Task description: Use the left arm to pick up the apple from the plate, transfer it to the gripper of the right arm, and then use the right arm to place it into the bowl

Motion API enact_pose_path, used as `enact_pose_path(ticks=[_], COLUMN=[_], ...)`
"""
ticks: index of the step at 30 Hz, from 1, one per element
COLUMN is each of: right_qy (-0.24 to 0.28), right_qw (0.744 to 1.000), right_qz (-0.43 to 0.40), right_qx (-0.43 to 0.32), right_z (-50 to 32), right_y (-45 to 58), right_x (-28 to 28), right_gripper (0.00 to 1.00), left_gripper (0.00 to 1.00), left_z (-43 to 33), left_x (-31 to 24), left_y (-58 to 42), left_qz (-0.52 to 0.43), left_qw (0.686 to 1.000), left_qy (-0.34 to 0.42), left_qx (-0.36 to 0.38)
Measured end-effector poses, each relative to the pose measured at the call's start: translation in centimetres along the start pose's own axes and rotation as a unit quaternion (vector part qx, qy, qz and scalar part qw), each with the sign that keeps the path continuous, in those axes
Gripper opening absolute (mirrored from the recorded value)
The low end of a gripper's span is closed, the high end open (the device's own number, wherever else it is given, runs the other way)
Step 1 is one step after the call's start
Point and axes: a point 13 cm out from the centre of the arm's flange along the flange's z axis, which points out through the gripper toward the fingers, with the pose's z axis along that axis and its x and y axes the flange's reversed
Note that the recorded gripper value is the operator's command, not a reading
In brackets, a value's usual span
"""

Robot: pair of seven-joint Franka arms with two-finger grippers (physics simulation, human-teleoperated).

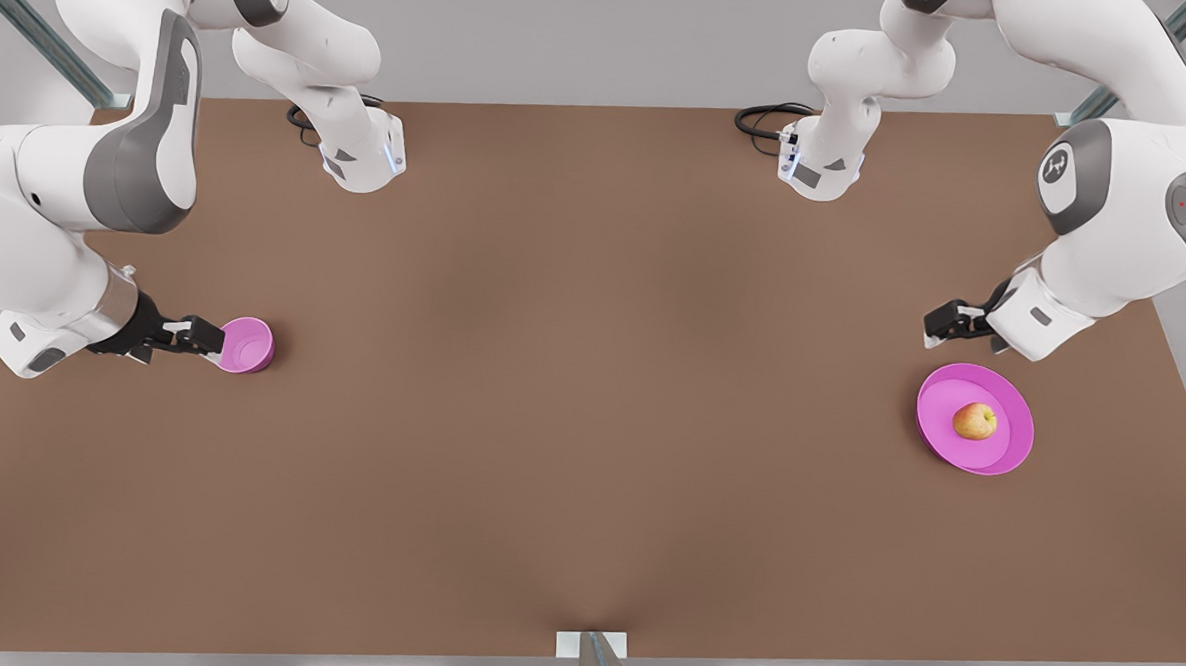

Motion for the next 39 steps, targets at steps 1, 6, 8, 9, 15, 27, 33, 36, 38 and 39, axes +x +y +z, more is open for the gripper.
enact_pose_path(ticks=[1, 6, 8, 9, 15, 27, 33, 36, 38, 39], right_qy=[0.0, -0.002, -0.003, -0.003, -0.005, -0.002, -0.002, -0.002, -0.002, -0.002], right_qw=[1.0, 1.0, 1.0, 1.0, 1.0, 1.0, 1.0, 1.0, 1.0, 1.0], right_qz=[0.0, 0.001, -0.001, -0.002, -0.005, -0.01, -0.013, -0.012, -0.012, -0.013], right_qx=[0.0, 0.001, 0.002, 0.002, 0.001, -0.001, -0.001, -0.001, -0.001, -0.001], right_z=[0.0, 0.0, -0.1, -0.1, 0.0, 0.0, 0.0, 0.0, 0.0, 0.0], right_y=[-0.1, -0.4, -0.4, -0.2, 0.3, 0.7, 1.0, 0.7, 0.7, 0.7], right_x=[0.0, -0.1, -0.1, -0.2, -0.2, -0.1, -0.1, -0.1, -0.1, -0.1], right_gripper=[1.0, 1.0, 1.0, 1.0, 1.0, 1.0, 1.0, 1.0, 1.0, 1.0], left_gripper=[1.0, 1.0, 1.0, 1.0, 1.0, 1.0, 1.0, 1.0, 1.0, 1.0], left_z=[0.1, 14.4, 18.9, 20.7, 28.3, 36.6, 38.7, 39.6, 40.0, 40.3], left_x=[-0.1, 2.5, 2.6, 2.5, 2.3, 1.5, 1.3, 1.2, 1.1, 1.1], left_y=[0.0, 8.6, 12.7, 14.6, 22.5, 28.3, 28.2, 27.9, 27.9, 28.0], left_qz=[0.0, -0.077, -0.109, -0.124, -0.17, -0.138, -0.11, -0.103, -0.098, -0.096], left_qw=[1.0, 0.995, 0.992, 0.991, 0.985, 0.99, 0.993, 0.994, 0.995, 0.995], left_qy=[-0.001, 0.067, 0.063, 0.057, 0.015, -0.029, -0.03, -0.031, -0.032, -0.031], left_qx=[0.0, -0.004, -0.005, -0.001, 0.012, 0.008, 0.009, 0.013, 0.014, 0.014])
